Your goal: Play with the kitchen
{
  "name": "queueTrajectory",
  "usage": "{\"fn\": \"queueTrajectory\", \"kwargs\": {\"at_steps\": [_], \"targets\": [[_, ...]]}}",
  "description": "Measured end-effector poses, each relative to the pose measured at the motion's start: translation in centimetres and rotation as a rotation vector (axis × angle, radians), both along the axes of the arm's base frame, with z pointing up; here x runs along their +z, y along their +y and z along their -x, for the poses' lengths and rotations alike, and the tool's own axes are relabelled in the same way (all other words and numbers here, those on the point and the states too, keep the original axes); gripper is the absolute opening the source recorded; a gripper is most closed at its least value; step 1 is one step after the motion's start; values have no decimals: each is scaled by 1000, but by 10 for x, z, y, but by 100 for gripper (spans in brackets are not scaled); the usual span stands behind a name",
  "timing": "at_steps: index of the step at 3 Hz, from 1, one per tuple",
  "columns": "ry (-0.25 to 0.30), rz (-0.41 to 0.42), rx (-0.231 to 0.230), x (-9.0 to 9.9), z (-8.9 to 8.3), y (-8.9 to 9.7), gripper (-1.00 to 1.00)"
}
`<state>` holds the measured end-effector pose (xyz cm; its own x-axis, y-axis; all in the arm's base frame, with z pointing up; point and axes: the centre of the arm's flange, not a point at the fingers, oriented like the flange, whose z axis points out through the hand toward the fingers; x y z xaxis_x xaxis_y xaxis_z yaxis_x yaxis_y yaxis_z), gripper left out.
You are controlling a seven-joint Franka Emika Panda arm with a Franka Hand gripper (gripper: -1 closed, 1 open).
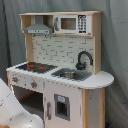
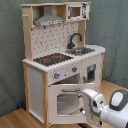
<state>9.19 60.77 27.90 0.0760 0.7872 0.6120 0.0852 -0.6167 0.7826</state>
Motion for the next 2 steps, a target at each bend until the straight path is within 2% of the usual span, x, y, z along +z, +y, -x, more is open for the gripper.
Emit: {"fn": "queueTrajectory", "kwargs": {"at_steps": [1,2], "targets": [[-33,13,-80,-19,5,-13,100],[-48,-11,-166,-35,4,-24,100]]}}
